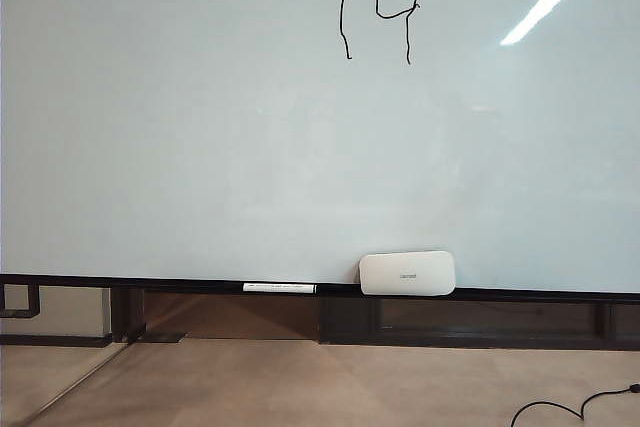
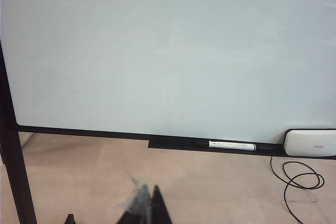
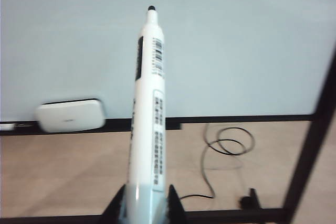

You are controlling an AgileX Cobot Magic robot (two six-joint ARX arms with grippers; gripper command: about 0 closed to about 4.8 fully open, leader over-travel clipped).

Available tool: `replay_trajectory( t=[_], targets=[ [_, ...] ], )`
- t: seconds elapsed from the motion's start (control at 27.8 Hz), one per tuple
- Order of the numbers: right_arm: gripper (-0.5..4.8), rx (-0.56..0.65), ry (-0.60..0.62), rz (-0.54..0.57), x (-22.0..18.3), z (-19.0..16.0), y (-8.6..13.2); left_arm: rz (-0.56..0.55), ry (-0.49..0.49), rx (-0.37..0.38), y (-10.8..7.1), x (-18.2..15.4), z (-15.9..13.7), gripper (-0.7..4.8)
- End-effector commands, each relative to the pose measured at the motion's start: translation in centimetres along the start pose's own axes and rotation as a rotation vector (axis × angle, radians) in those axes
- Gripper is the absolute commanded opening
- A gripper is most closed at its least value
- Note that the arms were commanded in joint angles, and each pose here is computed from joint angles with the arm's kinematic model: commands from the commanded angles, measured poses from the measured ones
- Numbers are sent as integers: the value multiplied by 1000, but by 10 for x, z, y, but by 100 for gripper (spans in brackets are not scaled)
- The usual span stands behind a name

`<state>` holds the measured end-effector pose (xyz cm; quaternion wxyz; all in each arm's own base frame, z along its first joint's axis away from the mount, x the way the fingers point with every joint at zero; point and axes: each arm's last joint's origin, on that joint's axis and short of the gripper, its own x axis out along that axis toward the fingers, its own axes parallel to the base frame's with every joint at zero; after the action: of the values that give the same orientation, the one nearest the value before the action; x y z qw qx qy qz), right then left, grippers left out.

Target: Reach to the right to find the marker pen, pick it up, and write the number 14 on the whiteboard.

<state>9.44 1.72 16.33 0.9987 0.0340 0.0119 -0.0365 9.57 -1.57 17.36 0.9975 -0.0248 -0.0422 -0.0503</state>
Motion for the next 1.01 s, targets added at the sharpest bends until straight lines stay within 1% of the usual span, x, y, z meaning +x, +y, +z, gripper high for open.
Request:
replay_trajectory(
  t=[0.04, 0.18, 0.29, 0.36, 1.01],
  targets=[
    [-1, 4, -18, -55, 1, 3, -5, 30, -7, 6, 3, 0, 1, -6],
    [-1, 5, -22, -110, 2, 3, -10, 109, -11, 13, 11, 0, 2, -6],
    [-1, 6, -23, -126, 2, 3, -11, 159, -12, 17, 15, 0, 2, -6],
    [-1, 5, -23, -128, 2, 3, -12, 173, -13, 18, 17, 0, 2, -6],
    [-1, 6, -23, -128, 2, 3, -12, 170, -11, 18, 16, 0, 2, -6]
  ],
)
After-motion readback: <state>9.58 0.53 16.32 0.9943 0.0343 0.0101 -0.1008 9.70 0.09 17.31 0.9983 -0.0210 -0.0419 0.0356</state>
